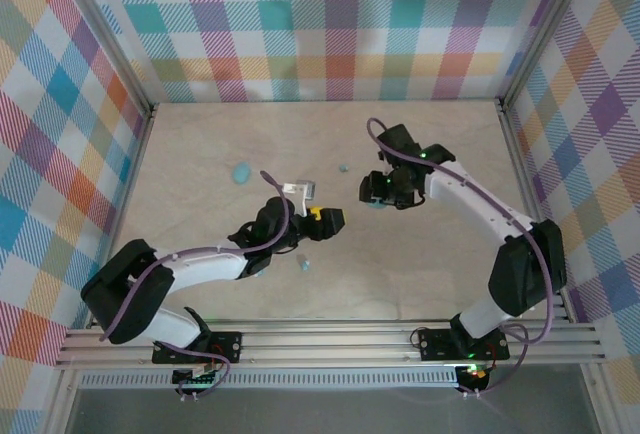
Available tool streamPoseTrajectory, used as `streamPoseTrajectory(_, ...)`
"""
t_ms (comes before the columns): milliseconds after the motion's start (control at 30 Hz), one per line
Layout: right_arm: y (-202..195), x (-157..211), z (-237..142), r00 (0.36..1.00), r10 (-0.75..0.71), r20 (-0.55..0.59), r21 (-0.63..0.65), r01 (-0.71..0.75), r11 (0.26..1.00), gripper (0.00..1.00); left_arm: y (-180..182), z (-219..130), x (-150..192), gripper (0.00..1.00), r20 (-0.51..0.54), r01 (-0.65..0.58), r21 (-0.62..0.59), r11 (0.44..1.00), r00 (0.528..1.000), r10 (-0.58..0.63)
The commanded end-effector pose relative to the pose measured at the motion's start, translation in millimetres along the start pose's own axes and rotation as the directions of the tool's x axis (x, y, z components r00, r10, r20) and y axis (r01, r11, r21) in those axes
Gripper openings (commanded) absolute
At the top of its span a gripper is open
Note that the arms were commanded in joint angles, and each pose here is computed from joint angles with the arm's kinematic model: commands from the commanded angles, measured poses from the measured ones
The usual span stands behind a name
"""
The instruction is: Insert the wireless bluetooth earbuds into the charging case
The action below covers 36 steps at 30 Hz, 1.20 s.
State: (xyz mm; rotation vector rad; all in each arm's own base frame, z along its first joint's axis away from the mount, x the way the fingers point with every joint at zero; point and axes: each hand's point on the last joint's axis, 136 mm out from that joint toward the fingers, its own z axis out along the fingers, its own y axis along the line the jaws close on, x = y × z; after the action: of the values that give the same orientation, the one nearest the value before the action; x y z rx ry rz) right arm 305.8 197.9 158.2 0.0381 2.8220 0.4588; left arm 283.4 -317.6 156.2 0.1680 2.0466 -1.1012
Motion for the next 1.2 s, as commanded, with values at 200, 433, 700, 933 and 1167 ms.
streamPoseTrajectory(200, 22, 9, -43, 0.990, -0.116, -0.080, -0.068, 0.111, 0.992, 0.51, -66, -23, -2, 0.84, 0.091, -0.618, 0.243, 0.748, 0.782, 0.616)
streamPoseTrajectory(433, 18, 15, -80, 0.964, -0.249, -0.090, -0.037, 0.247, 0.968, 0.50, -59, -31, -17, 0.90, 0.142, -0.799, 0.255, 0.545, 0.588, 0.796)
streamPoseTrajectory(700, 39, 24, -95, 0.959, -0.267, -0.092, -0.151, 0.252, 0.956, 0.49, -92, -9, -39, 0.86, 0.336, -0.822, 0.303, 0.483, 0.566, 0.753)
streamPoseTrajectory(933, 44, 25, -98, 0.954, -0.282, -0.105, -0.170, 0.262, 0.950, 0.49, -113, 6, -48, 0.83, 0.373, -0.828, 0.326, 0.455, 0.555, 0.743)
streamPoseTrajectory(1167, 48, 21, -97, 0.956, -0.280, -0.089, -0.185, 0.260, 0.948, 0.50, -125, 15, -40, 0.78, 0.374, -0.813, 0.374, 0.447, 0.573, 0.729)
